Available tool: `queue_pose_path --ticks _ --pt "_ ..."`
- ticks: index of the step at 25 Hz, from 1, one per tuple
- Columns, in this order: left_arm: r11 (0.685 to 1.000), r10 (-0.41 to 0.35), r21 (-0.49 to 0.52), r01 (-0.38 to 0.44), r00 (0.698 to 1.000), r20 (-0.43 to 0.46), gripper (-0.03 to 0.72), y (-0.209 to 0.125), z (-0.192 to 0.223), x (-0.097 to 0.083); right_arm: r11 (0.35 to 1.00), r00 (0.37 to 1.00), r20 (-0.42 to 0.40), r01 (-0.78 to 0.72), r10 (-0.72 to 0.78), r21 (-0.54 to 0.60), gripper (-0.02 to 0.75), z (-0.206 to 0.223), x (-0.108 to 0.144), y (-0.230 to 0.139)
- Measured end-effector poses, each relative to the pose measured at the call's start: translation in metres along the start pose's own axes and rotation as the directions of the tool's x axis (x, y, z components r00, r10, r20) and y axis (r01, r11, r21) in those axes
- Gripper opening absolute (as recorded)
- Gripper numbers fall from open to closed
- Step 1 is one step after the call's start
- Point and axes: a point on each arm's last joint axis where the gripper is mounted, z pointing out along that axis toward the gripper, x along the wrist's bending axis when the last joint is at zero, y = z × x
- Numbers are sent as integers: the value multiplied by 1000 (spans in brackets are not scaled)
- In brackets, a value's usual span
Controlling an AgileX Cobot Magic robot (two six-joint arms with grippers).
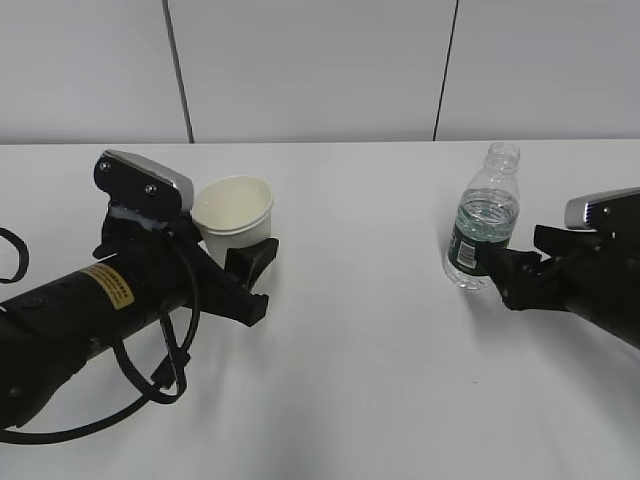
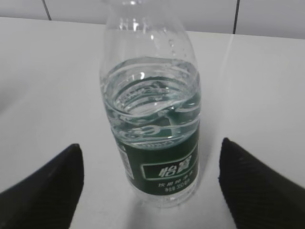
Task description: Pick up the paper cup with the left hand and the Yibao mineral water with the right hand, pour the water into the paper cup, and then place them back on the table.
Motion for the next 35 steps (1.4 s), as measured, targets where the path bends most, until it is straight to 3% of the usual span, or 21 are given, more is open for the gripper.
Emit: queue_pose_path --ticks 16,23,30,35 --pt "1000 1 0 -1 1000 1 458 0 0 0 999 999 -50 11 -12 -37 661 52 -12 -16" --pt "1000 1 0 -1 1000 1 458 0 0 0 997 993 -108 48 -54 -60 654 67 -11 -16" --pt "1000 1 1 -1 1000 1 458 0 0 0 997 992 -112 49 -56 -63 519 68 -11 -17" --pt "1000 1 1 -1 1000 1 458 0 0 0 997 992 -112 48 -56 -66 490 68 -11 -17"
